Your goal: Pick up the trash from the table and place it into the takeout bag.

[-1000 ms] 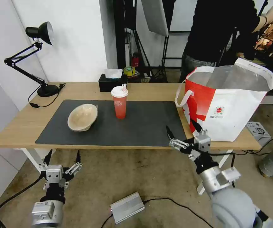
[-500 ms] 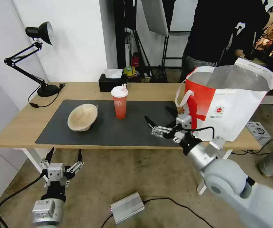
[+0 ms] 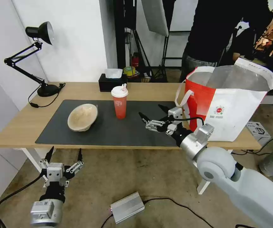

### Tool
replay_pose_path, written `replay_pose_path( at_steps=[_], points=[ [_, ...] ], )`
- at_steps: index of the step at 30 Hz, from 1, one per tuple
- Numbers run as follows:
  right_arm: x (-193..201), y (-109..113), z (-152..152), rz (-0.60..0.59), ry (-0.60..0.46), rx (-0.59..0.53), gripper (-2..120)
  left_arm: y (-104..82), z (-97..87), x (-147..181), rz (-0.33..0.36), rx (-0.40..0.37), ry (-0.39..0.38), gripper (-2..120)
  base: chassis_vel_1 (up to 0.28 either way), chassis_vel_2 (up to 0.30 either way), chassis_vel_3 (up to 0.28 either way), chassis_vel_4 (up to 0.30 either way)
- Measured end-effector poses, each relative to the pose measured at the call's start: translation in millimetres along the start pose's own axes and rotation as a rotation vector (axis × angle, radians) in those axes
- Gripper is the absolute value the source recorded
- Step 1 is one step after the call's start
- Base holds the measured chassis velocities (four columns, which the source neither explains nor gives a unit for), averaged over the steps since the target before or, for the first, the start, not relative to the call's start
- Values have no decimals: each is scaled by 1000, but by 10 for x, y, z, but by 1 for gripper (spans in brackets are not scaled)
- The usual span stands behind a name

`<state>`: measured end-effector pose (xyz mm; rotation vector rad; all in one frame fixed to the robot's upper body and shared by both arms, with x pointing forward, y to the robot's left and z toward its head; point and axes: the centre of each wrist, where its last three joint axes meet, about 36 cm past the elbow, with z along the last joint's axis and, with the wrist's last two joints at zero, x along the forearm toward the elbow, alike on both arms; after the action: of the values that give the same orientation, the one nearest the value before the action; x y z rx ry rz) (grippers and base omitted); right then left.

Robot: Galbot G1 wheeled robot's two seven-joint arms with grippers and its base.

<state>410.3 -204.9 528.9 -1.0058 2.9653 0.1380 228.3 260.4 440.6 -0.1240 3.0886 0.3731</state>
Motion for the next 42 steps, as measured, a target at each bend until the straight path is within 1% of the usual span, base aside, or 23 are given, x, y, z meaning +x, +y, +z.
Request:
replay_pose_path(
  at_steps=[8,14,20,23,30,33,42],
  points=[
    [-219,-87,-6,-13,38,-22,100,-2,3,14,-1,1,3,100,0,0,0,0],
    [-366,-84,15,-49,68,-38,100,-5,3,14,-4,3,3,100,0,0,0,0],
    [-492,-97,40,-51,73,-42,100,-4,4,16,-7,4,4,100,0,0,0,0],
    [-561,-122,39,-43,73,-40,100,-3,3,16,-8,3,3,100,0,0,0,0],
    [-691,-309,125,9,91,-23,100,-5,-2,2,-13,5,-2,100,0,0,0,0],
    [-707,-320,132,12,92,-22,100,-6,1,0,-13,6,-1,100,0,0,0,0],
    [-885,-412,330,38,114,-31,100,3,17,-7,-19,5,2,100,0,0,0,0]
  ],
)
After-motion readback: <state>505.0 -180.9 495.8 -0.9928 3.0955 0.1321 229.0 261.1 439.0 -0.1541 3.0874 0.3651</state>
